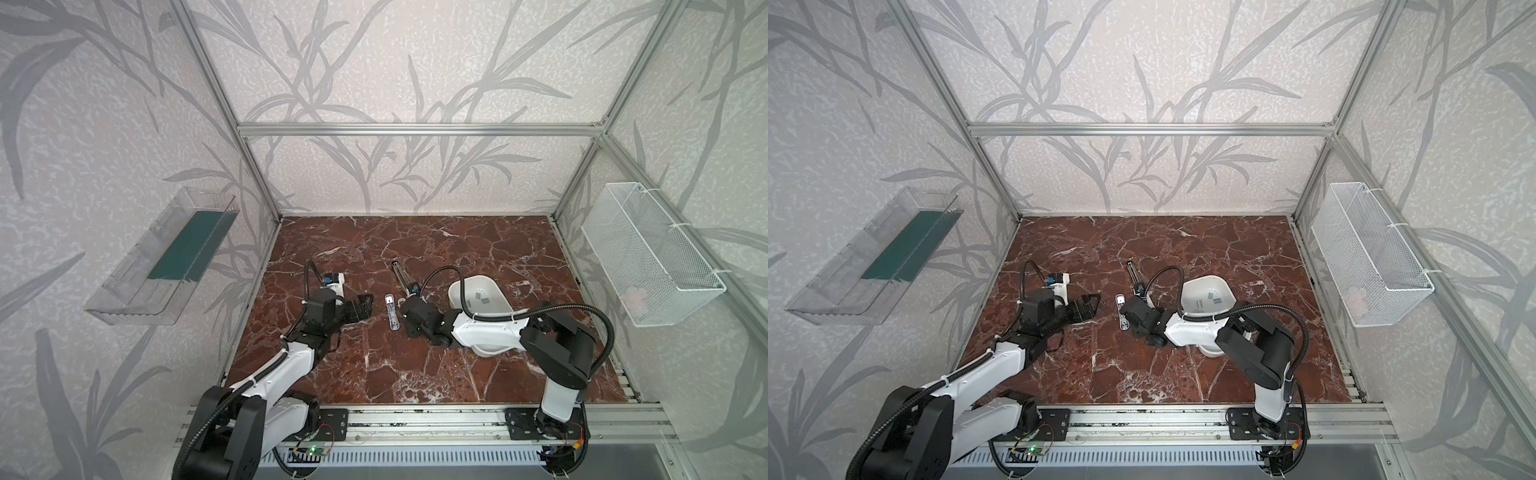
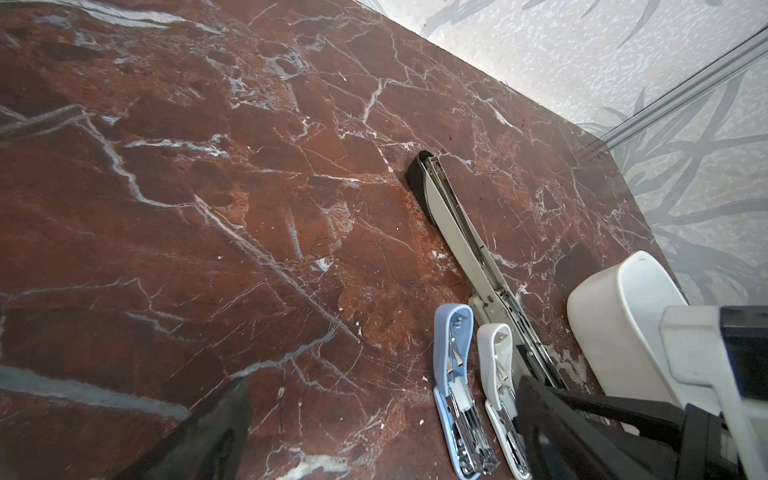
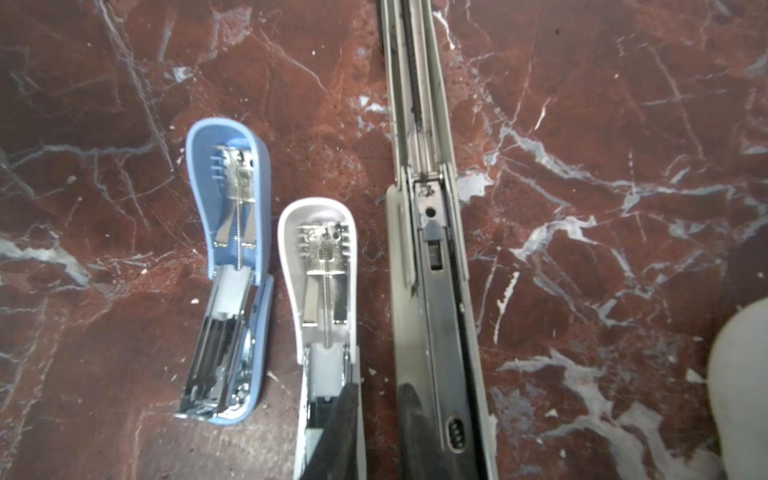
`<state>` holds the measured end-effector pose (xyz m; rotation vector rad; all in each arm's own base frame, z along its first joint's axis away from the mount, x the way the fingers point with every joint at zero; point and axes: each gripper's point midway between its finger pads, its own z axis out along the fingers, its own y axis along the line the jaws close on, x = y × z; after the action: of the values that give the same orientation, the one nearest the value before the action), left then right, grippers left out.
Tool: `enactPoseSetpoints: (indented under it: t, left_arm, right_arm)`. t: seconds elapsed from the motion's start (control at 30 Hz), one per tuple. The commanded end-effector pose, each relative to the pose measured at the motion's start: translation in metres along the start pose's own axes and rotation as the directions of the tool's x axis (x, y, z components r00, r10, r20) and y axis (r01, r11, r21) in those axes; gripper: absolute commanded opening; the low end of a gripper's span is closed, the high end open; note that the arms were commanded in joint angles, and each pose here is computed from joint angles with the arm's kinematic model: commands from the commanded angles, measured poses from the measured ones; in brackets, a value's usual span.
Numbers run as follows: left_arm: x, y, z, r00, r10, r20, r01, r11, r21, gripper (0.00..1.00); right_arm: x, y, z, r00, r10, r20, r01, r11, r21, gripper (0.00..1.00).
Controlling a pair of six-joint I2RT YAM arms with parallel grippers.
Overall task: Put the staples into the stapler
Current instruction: 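Raise the right gripper and carry it over the white tray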
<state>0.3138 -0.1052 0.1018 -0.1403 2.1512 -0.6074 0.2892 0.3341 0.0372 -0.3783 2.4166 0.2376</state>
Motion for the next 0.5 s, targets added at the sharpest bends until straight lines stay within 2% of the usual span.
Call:
enactPoseSetpoints:
  t: [0.0, 0.47]
  left_arm:
    - [-0.004, -0.003, -0.003, 1.0, 0.013, 0.027, -0.013, 1.0, 0.014, 0.99]
    - [-0.003, -0.003, -0.003, 1.0, 0.013, 0.027, -0.013, 1.0, 0.015, 0.99]
  right_arm:
    - [0.007, 0.001, 0.002, 1.0, 0.001, -0.025, -0.001, 1.0, 0.002, 0.19]
    - [-0.017, 0.004, -0.014, 0.999, -0.022, 0.043, 0.022, 1.0, -0.001, 0.19]
